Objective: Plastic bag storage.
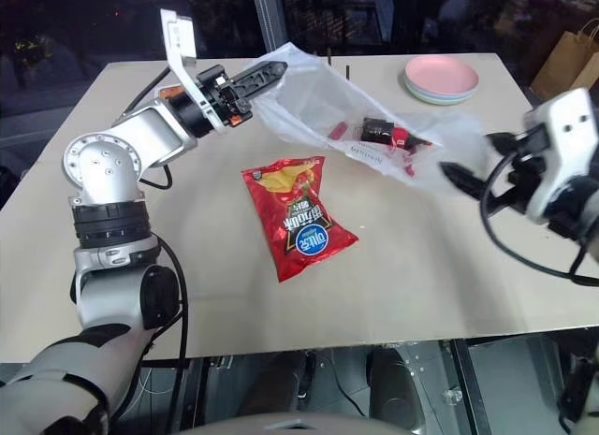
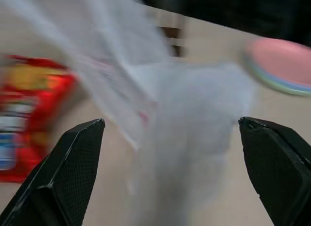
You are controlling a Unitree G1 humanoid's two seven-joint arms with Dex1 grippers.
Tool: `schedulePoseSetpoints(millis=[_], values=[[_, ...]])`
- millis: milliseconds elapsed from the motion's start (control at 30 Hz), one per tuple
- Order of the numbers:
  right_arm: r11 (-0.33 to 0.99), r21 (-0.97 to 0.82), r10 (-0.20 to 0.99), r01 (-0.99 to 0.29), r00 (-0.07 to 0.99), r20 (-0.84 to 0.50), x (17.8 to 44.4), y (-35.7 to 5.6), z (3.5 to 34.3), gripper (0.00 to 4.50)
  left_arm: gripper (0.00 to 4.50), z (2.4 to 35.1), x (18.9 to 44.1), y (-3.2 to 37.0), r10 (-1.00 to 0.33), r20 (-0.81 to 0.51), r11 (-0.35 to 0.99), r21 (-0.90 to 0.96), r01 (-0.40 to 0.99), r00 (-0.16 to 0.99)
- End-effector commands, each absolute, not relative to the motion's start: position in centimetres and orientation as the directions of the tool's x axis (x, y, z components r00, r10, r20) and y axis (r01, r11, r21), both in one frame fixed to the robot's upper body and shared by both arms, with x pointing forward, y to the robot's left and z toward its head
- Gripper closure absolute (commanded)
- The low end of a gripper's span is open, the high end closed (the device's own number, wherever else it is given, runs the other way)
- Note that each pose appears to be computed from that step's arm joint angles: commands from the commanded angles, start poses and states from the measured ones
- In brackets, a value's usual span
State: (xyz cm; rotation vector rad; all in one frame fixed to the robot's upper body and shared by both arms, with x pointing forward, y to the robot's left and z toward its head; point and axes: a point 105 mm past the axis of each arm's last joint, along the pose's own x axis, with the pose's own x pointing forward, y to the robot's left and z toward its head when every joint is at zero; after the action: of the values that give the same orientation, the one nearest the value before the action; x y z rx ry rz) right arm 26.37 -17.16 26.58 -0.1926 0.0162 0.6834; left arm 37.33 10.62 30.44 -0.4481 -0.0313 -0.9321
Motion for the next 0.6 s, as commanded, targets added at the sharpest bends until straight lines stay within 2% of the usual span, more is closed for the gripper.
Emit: schedulePoseSetpoints(millis=[33,200,367,467,600], values=[[0.638,-0.174,0.753,-0.75,0.655,-0.062,24.9,-13.5,27.0,0.03,4.5,32.5,37.0,10.7,-0.766,0.265,0.507,-0.312,0.803,0.586],[0.617,-0.112,0.753,-0.779,0.626,-0.205,27.0,-10.0,22.2,0.03,4.5,32.5,37.1,10.8,-0.765,0.262,0.513,-0.306,0.802,0.589],[0.592,-0.054,0.785,-0.804,0.59,-0.19,29.0,-7.0,20.9,0.03,4.5,32.5,36.9,11.2,-0.757,0.26,0.528,-0.296,0.796,0.599],[0.618,0.004,0.763,-0.786,0.598,-0.245,30.7,-6.4,18.5,0.03,4.5,32.3,36.5,11.3,-0.757,0.258,0.532,-0.29,0.796,0.6],[0.551,0.107,0.819,-0.828,0.511,-0.263,30.5,-4.8,16.7,0.03,4.5,32.2,36.3,11.5,-0.755,0.255,0.539,-0.285,0.793,0.605]])
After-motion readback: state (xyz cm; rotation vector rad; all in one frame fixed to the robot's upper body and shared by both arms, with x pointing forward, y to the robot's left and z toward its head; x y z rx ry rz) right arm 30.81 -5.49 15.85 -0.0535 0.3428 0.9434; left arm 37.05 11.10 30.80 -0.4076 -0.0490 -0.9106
